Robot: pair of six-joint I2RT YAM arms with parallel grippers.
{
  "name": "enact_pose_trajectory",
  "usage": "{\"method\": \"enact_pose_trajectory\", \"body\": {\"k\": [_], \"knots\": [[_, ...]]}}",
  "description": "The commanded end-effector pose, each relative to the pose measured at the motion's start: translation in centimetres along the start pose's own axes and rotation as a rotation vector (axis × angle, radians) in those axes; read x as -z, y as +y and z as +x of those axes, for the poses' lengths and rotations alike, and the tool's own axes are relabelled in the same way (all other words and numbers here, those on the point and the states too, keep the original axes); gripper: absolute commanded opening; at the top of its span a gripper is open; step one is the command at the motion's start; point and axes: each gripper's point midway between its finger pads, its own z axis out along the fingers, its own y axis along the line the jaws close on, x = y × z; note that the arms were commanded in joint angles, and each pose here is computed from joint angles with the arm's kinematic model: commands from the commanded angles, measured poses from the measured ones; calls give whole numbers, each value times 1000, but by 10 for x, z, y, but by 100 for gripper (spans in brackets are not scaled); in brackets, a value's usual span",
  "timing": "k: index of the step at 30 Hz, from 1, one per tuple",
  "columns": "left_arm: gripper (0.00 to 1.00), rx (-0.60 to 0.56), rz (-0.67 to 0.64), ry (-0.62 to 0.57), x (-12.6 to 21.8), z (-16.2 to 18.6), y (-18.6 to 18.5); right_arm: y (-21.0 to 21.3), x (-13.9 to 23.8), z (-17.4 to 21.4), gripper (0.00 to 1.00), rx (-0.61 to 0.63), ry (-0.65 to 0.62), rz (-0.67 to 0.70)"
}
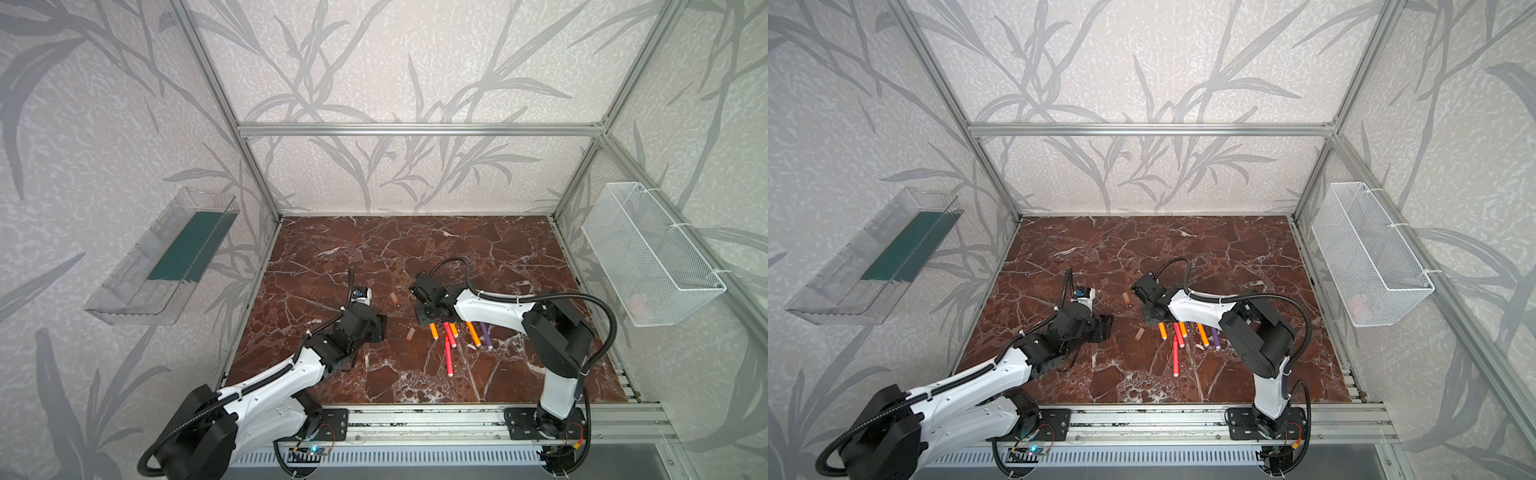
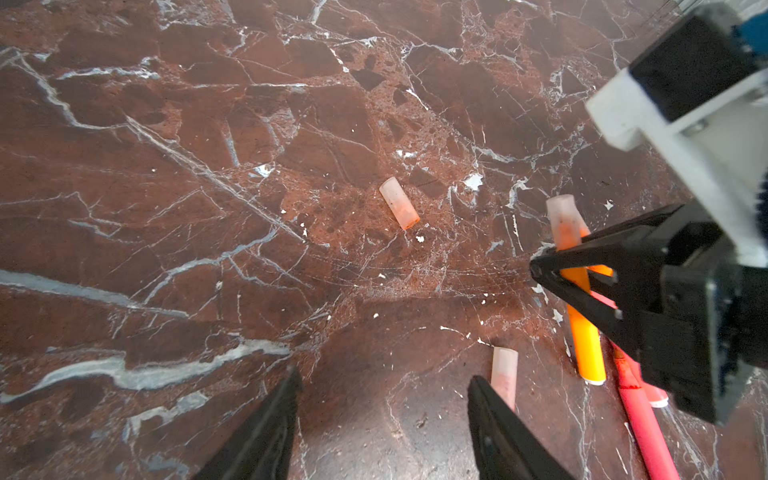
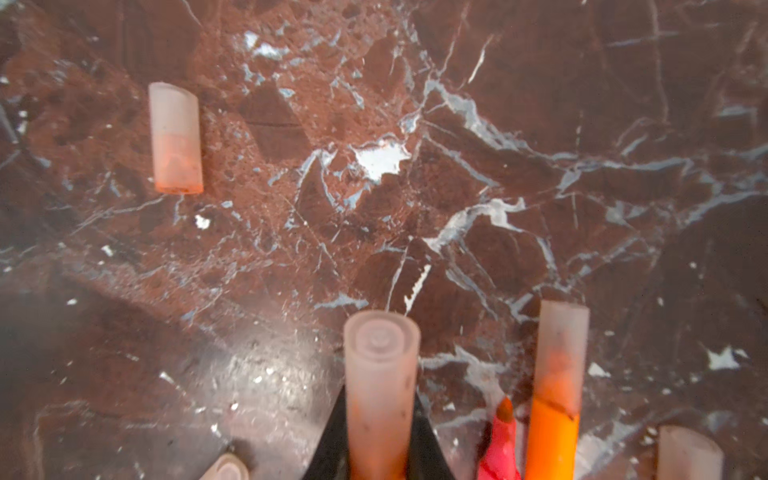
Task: Insert the pens into the pen caps
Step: 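Lower the capped orange marker beside the other markers and open the right gripper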
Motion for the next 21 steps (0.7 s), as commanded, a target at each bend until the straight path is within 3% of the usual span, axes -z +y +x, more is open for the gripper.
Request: {"method": "enact_pose_trajectory", "body": {"k": [1, 3, 10, 16, 21], "knots": [[66, 23, 4, -15, 1, -9, -4, -6, -7, 3, 2, 10, 45, 21], [66, 20, 5, -11, 1, -9, -4, -7, -7, 1, 3, 9, 46, 31], [67, 13, 6, -8, 1, -10, -5, -15, 15, -10, 28, 6, 4, 52], [67, 15, 19, -11, 3, -11, -8, -21, 42, -12, 35, -5, -44, 38], [67, 23, 35, -19, 7, -13, -9, -31, 60, -11, 35, -21, -81, 53]]}}
